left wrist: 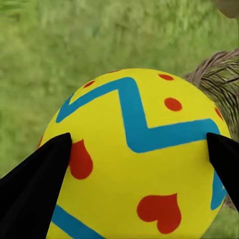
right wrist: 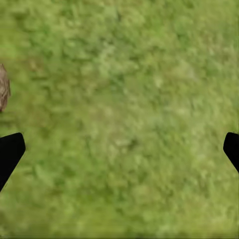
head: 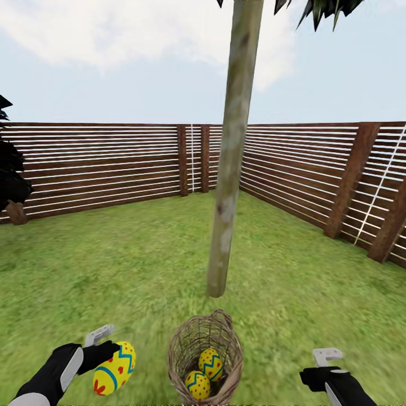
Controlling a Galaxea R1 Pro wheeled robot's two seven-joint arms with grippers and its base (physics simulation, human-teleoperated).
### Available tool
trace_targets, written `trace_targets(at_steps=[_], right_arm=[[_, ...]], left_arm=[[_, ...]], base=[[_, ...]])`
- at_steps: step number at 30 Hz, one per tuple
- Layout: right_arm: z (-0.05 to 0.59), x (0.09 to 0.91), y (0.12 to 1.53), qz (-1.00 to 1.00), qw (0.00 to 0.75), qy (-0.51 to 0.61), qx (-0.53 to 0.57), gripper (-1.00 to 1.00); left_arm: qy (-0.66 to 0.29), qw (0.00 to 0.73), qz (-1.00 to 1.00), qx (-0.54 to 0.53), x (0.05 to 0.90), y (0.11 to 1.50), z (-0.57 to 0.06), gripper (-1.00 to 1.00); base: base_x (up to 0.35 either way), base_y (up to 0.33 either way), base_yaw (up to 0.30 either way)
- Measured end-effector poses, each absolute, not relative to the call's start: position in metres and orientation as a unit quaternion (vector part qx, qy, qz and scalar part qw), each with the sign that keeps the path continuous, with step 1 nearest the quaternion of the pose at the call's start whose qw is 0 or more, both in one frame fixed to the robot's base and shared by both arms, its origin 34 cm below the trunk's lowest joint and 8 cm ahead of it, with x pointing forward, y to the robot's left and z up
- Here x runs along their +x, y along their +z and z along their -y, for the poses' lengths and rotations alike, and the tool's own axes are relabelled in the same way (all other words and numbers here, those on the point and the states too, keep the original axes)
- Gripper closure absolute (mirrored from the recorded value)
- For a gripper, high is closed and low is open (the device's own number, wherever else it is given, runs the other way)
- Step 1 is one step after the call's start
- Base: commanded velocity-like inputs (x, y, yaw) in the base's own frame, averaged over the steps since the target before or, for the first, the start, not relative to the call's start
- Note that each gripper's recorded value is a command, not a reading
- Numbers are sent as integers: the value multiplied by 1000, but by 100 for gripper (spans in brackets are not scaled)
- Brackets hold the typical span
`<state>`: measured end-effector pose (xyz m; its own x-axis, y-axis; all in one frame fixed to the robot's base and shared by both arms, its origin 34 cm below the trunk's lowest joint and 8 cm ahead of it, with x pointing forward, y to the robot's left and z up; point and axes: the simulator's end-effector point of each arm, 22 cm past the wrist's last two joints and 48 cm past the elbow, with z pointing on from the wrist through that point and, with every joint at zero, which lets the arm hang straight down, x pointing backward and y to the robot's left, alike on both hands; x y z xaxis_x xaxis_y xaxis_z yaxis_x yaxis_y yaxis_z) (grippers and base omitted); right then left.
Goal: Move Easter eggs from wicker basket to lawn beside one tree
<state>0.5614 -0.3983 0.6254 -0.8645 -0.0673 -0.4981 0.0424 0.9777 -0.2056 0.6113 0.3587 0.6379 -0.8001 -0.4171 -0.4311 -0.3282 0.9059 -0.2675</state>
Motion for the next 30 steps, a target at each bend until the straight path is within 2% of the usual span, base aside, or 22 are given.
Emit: trace_targets(at_steps=[17, 30], right_arm=[[401, 561, 627, -959, 261, -108, -4, -100], [401, 561, 627, -959, 261, -107, -4, -100]], left_arm=[[-89, 247, -944, -198, 611, 638, -359, 100], [-88, 248, -944, -200, 611, 638, -361, 100]], base=[[-8, 337, 0], [171, 317, 0]])
